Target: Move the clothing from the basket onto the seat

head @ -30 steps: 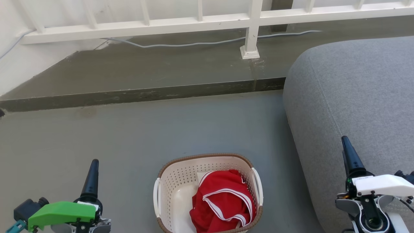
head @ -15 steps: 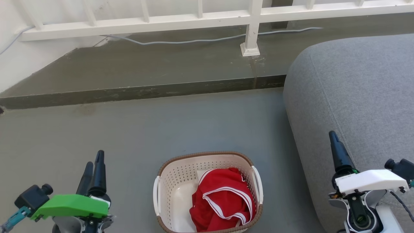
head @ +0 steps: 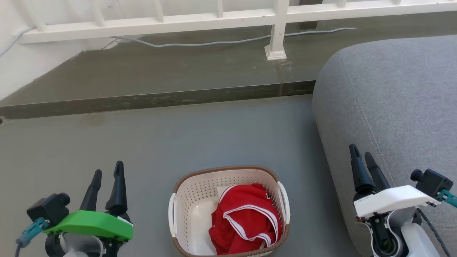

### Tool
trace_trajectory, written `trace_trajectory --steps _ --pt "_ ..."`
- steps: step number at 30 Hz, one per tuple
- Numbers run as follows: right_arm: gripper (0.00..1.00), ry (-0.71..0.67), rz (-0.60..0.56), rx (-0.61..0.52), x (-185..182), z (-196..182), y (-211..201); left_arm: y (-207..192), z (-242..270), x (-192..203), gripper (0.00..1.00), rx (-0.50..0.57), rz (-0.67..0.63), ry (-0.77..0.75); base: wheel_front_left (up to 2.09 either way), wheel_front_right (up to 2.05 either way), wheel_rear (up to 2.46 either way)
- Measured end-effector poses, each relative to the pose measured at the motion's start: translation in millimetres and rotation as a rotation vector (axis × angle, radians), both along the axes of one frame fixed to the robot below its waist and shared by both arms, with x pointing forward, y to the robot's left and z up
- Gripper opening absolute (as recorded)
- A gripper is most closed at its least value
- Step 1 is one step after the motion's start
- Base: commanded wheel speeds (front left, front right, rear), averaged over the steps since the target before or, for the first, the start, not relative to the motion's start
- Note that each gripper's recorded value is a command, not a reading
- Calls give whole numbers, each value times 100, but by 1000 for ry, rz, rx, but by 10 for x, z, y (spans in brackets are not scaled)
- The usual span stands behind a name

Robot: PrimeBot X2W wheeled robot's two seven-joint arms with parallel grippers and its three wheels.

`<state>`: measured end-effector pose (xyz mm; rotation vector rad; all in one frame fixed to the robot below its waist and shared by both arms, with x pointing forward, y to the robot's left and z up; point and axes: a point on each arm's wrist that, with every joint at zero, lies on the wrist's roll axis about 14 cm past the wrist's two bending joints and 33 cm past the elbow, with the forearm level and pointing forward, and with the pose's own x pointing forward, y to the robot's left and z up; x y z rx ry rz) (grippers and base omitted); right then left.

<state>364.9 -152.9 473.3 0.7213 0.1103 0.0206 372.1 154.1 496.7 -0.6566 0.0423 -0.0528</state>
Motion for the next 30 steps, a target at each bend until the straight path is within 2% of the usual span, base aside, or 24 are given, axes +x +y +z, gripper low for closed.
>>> trace_trajectory --steps 10,30 --pt "100 -48 34 -143 -1 77 89 -56 56 -5 100 171 -5 -37 0 0 0" --pt "100 -178 98 -412 -24 289 281 -101 154 -103 100 427 7 -118 0 0 0"
